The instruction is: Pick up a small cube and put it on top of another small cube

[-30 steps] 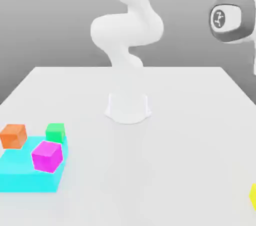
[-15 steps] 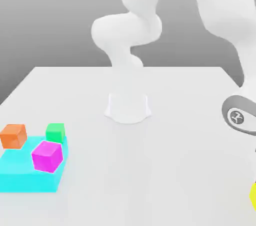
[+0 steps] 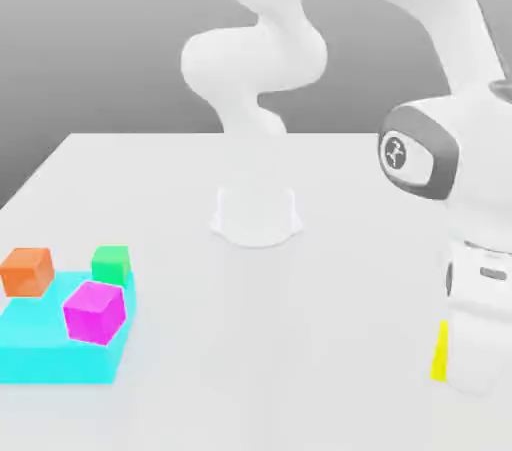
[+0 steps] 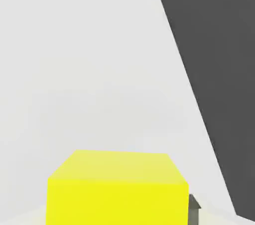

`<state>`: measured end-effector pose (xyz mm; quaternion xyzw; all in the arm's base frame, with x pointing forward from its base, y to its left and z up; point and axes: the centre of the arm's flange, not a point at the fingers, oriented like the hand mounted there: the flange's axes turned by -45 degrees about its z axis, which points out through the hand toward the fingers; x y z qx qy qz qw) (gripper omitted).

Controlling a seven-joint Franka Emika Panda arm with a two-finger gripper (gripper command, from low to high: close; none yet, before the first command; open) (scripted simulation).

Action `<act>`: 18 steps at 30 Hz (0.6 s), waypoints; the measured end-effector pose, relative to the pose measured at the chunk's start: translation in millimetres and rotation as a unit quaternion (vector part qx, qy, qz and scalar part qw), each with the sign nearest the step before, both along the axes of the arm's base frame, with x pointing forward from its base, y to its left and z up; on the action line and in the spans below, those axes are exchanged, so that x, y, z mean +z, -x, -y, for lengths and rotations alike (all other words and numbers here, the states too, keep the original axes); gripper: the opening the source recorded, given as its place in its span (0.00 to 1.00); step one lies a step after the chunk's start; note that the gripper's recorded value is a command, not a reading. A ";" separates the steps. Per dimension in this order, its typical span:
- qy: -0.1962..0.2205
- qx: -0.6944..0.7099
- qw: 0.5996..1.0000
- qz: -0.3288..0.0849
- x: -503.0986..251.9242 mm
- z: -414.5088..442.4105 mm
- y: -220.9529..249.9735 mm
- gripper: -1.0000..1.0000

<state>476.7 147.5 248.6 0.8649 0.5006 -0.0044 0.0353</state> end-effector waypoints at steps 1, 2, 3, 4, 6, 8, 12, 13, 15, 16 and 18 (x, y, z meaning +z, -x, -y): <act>0.002 -0.030 1.000 0.002 6.5 25.2 0.3 0.00; 0.004 -0.066 0.998 0.003 12.8 55.8 1.1 0.00; 0.006 -0.112 0.994 0.005 19.4 95.2 3.3 0.00; 0.007 -0.156 0.988 0.006 26.9 131.5 10.3 0.00; 0.008 -0.241 0.970 0.008 41.1 195.8 34.1 0.00; 0.006 -0.297 0.955 0.009 50.0 231.4 59.0 0.00; -0.005 -0.417 0.909 0.009 59.7 300.3 119.0 0.00; -0.010 -0.446 0.895 0.008 60.8 314.4 135.7 0.00; -0.019 -0.502 0.865 0.008 61.4 338.1 169.9 0.00; -0.025 -0.528 0.849 0.007 60.8 347.4 186.8 0.00; -0.034 -0.565 0.824 0.007 54.1 358.8 211.1 0.00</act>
